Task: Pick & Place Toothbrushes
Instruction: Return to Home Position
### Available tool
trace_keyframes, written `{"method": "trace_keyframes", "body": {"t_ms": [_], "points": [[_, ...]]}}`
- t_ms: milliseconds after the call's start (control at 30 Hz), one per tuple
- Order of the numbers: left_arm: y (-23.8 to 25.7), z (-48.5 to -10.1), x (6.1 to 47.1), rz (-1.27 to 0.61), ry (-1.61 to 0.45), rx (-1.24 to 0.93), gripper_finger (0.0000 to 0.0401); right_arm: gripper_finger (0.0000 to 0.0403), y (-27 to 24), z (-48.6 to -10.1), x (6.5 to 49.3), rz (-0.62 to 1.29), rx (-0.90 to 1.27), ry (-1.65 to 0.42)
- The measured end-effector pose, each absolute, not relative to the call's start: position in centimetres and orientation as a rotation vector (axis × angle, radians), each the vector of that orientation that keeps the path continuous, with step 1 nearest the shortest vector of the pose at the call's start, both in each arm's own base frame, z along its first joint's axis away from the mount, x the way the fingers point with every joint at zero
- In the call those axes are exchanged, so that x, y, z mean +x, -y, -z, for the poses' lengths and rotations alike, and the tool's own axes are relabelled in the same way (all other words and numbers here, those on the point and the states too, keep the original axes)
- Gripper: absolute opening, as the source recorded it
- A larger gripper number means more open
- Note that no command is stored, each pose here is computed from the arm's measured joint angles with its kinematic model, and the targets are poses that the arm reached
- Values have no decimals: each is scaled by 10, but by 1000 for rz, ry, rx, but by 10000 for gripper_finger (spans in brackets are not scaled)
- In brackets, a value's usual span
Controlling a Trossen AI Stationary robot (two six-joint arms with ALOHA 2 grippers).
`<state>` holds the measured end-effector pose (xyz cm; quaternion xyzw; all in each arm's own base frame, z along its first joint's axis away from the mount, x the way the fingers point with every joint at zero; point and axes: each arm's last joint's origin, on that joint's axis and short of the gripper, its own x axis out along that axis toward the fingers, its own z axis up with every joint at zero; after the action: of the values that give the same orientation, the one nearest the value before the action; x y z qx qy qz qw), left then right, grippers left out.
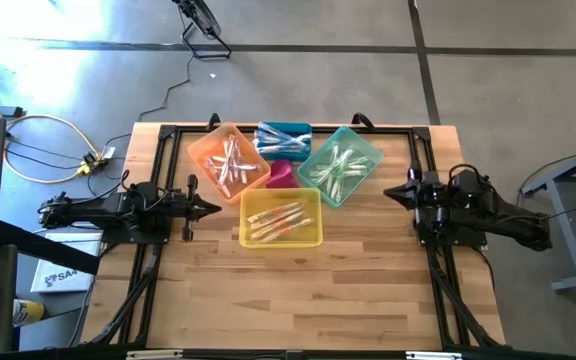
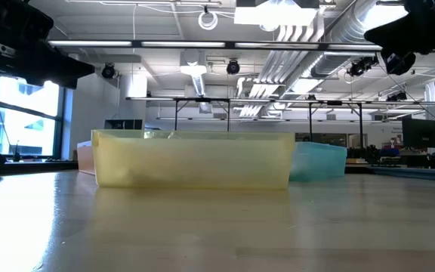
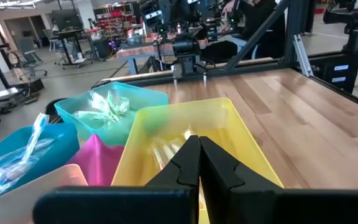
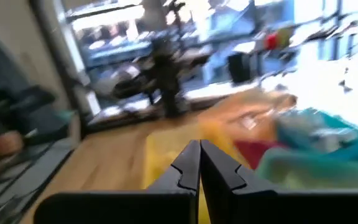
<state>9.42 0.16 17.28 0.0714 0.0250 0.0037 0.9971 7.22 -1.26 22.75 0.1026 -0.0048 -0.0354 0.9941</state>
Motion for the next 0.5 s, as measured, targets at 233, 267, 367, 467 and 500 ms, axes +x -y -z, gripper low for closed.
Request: {"method": "trace_keyframes", "body": {"t_ms": [233, 267, 367, 467, 500], "points": [[-2, -172, 94, -6, -52, 138, 0, 4, 20, -226, 70, 347, 169, 10], [-2, -172, 94, -6, -52, 134, 0, 4, 21, -225, 70, 357, 169, 6], [-2, -172, 94, -6, -53, 134, 0, 4, 21, -226, 71, 363, 169, 20], [-2, -172, 94, -6, -53, 134, 0, 4, 21, -224, 72, 357, 176, 18], [-2, -172, 94, -6, -53, 133, 0, 4, 21, -224, 72, 357, 181, 19]]}}
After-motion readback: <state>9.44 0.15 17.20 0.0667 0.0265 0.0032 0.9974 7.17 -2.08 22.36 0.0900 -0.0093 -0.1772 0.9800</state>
